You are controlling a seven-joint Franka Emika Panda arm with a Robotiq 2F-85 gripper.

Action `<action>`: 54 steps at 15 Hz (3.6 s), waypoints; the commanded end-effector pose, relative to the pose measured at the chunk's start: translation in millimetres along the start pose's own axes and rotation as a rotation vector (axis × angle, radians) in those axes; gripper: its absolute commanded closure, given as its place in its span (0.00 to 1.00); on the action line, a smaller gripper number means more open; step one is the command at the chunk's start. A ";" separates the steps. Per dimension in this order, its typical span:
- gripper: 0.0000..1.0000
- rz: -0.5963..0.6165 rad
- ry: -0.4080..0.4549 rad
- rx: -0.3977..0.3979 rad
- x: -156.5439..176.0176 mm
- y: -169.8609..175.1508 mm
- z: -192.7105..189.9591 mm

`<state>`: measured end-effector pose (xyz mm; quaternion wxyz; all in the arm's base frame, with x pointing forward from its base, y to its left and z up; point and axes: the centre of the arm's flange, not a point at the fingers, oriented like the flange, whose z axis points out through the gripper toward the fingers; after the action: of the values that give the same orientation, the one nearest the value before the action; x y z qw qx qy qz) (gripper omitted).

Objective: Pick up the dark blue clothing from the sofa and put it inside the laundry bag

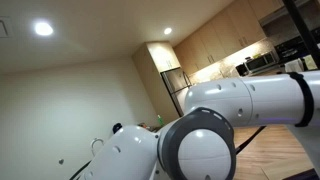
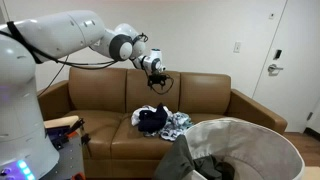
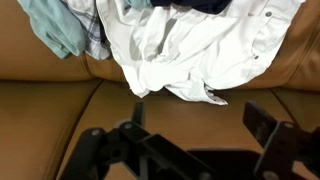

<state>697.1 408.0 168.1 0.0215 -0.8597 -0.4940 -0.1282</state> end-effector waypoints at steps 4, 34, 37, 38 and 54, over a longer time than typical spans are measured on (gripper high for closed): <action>0.00 0.000 0.000 0.000 0.1 0.1 -0.1; 0.00 0.013 -0.015 -0.006 5.6 17.1 2.9; 0.00 0.016 -0.014 0.015 8.3 37.8 17.5; 0.00 0.014 -0.013 0.029 9.0 46.7 26.2; 0.00 0.379 -0.224 0.095 -61.7 23.1 116.4</action>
<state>702.0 347.8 45.5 0.0441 -0.9271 -0.3720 -0.0144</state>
